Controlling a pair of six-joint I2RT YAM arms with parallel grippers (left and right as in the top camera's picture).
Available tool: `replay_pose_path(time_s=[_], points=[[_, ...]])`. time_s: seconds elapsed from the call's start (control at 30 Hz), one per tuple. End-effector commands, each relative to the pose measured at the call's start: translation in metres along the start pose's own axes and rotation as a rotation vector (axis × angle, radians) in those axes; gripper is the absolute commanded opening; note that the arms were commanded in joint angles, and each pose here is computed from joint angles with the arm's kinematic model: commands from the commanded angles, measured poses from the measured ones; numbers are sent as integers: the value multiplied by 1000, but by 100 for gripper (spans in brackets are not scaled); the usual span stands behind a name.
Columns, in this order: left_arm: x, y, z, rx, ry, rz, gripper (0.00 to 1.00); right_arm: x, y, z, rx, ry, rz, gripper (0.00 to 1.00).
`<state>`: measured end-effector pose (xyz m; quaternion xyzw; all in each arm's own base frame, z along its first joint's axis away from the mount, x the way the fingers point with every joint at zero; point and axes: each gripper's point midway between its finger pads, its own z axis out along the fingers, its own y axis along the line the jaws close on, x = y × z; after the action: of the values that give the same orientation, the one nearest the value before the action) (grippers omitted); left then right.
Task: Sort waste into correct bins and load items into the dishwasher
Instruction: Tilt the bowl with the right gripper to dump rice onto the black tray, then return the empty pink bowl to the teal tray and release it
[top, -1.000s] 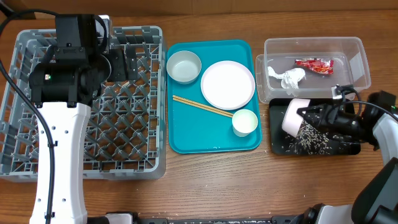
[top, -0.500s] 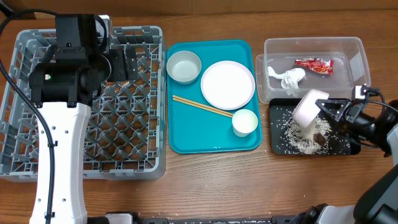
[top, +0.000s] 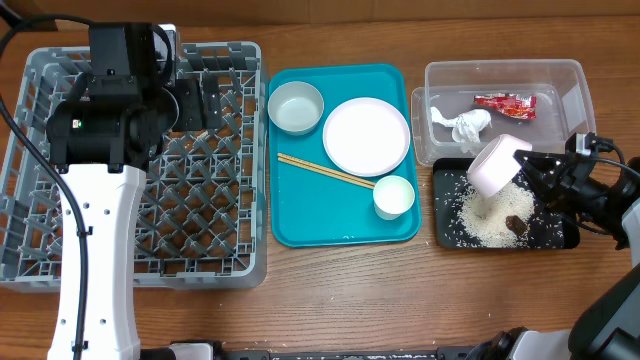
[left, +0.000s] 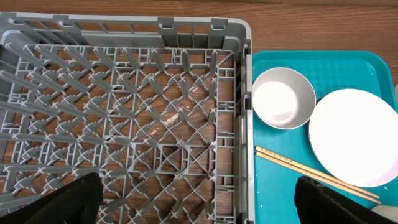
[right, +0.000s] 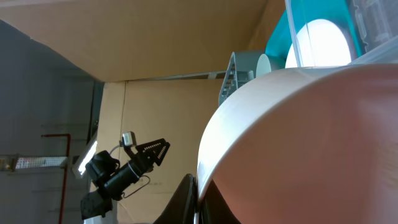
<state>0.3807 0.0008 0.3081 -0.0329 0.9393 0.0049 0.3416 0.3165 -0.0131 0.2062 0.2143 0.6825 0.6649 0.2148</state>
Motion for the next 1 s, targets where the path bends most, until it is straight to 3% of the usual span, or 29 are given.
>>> replay_pose_path(time_s=[0.0, 0.47, 0.57, 0.7, 0.97], points=[[-8, 3, -5, -12, -26, 7, 100, 2, 15, -1, -42, 0, -13, 4], [-8, 3, -5, -12, -26, 7, 100, 8, 21, 1, -42, 11, 8, 4], [-8, 3, -5, -12, -26, 7, 100, 14, 37, 6, -30, 30, -67, 4], [-8, 3, -5, -12, -26, 7, 100, 25, 65, 23, 124, 61, -183, 4], [-8, 3, -5, -12, -26, 7, 100, 80, 127, 100, 384, 182, -467, 4]])
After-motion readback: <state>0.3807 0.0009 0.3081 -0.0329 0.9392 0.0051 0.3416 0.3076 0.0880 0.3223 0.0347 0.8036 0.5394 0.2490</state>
